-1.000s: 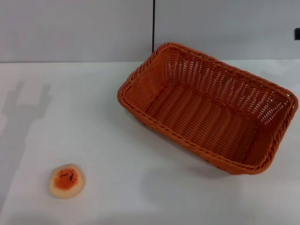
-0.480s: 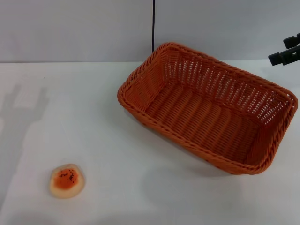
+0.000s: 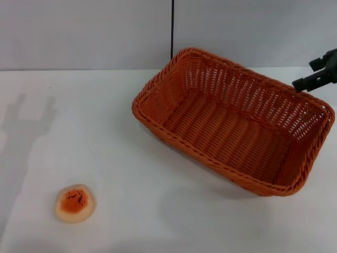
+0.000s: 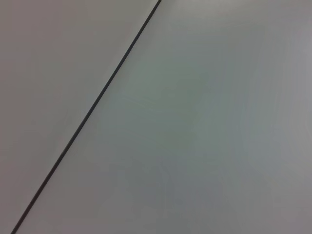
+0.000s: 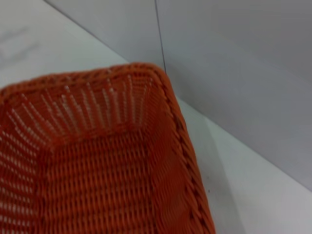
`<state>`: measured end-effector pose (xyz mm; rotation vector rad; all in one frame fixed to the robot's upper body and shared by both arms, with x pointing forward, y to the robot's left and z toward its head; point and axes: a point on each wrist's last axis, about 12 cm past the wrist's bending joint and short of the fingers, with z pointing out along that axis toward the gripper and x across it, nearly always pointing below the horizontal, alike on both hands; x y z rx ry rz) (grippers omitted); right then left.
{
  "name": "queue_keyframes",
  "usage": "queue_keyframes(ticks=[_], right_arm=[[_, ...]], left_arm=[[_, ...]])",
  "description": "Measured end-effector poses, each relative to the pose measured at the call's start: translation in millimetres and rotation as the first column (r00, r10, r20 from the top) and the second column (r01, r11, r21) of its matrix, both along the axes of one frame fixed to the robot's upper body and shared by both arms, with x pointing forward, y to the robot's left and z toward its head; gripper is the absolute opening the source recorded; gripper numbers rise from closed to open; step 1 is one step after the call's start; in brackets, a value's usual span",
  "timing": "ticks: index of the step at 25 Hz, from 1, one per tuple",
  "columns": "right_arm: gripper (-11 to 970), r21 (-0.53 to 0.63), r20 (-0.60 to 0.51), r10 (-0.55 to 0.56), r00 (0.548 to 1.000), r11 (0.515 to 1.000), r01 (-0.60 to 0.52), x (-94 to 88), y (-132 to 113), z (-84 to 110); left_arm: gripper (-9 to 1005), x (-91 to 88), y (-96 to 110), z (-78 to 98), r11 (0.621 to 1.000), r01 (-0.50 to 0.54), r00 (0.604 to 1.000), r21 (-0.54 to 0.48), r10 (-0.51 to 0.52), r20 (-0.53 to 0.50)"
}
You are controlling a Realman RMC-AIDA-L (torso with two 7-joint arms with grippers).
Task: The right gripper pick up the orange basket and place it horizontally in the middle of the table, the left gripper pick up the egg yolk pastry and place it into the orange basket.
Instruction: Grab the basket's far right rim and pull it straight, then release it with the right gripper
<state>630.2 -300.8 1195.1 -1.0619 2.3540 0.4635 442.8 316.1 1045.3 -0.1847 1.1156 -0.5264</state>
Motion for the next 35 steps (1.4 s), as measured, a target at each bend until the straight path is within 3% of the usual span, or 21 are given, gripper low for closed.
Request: queue_keyframes(ticks=[19, 24, 29, 35], right_arm=[[824, -0.024, -0.071, 0.075, 0.995, 0.997, -0.077, -0.9, 20, -33.9], [659, -0.022, -0.077, 0.103, 0.992, 0.994, -0.105, -4.0, 25, -39.0], [425, -0.019, -0.083, 0.097, 0.992, 0.995, -0.099, -7.0, 25, -43.5], [291, -0.023, -0.057, 0.083, 0.995, 0.996, -0.084, -10.1, 24, -48.0]], left_arm=[[822, 4.4, -3, -0.5, 1.0, 0.014, 1.0, -0.015, -0.014, -0.012], [822, 4.0, -5, -1.0, 1.0, 0.025, 1.0, -0.012, -0.026, -0.015], [743, 1.9, -5, -1.6, 1.0, 0.026, 1.0, -0.012, -0.026, -0.016], [703, -0.4, -4, -2.5, 1.0, 0.026, 0.999, -0.011, -0.026, -0.02]])
